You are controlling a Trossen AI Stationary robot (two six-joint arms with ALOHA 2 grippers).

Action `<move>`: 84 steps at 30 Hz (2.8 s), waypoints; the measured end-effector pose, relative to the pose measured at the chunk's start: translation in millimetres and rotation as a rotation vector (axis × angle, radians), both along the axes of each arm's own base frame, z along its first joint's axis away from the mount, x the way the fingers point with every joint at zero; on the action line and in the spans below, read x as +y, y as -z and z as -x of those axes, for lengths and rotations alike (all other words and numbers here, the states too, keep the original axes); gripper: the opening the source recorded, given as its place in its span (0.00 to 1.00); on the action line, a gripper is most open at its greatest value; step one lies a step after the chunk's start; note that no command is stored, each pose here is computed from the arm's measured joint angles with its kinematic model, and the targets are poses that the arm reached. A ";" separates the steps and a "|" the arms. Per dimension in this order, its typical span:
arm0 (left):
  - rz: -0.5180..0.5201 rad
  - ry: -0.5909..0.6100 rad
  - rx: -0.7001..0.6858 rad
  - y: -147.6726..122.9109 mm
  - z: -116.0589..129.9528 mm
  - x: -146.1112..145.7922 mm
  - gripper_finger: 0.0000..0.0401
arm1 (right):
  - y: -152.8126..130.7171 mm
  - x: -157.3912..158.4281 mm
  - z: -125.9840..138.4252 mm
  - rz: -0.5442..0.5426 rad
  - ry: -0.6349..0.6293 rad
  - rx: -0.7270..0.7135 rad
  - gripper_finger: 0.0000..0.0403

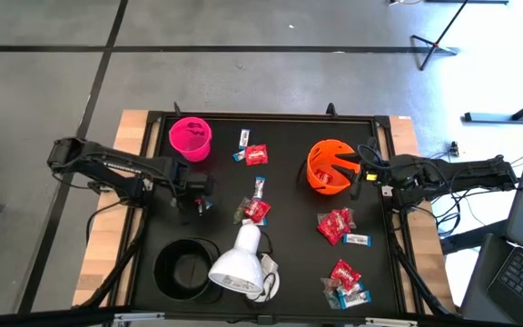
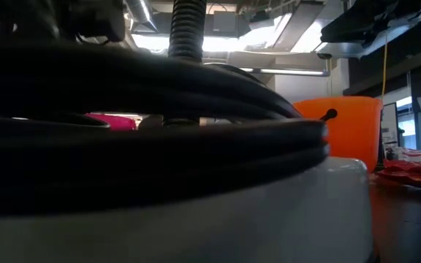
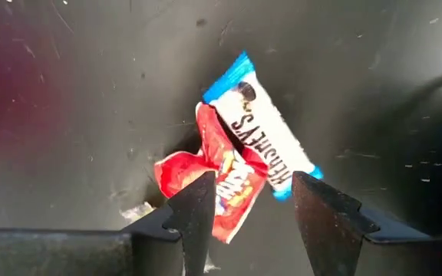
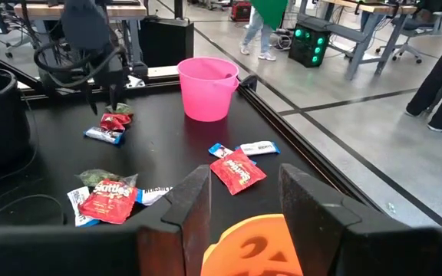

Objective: Sort candy
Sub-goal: Put the red candy into the orange bucket

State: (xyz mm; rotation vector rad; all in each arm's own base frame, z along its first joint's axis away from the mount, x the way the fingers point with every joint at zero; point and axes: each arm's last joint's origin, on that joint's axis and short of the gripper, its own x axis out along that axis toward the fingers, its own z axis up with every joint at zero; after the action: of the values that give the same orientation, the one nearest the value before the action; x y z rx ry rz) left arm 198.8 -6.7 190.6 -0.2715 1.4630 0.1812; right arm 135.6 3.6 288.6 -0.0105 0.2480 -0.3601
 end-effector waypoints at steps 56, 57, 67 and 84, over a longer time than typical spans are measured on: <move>-0.234 0.057 -0.176 -85.8 -71.4 13.9 0.00 | -2.2 -0.1 -0.6 -0.004 0.002 -0.025 0.38; -0.246 0.065 -0.193 -92.1 -72.9 13.7 0.00 | -2.0 -0.1 -0.5 -0.004 0.002 -0.023 0.38; -0.326 0.109 -0.360 -144.4 -83.0 14.8 0.00 | -2.0 0.0 -0.5 -0.004 0.001 -0.022 0.38; -0.415 0.157 -0.515 -161.2 -95.4 19.1 0.00 | -1.2 0.5 -4.1 -0.011 0.002 -0.021 0.38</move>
State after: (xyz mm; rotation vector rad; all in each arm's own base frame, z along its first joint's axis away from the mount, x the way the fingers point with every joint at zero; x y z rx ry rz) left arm 294.3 12.4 351.8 0.1308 0.9027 0.2609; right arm 139.7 4.0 289.8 0.0040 0.2291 -0.3612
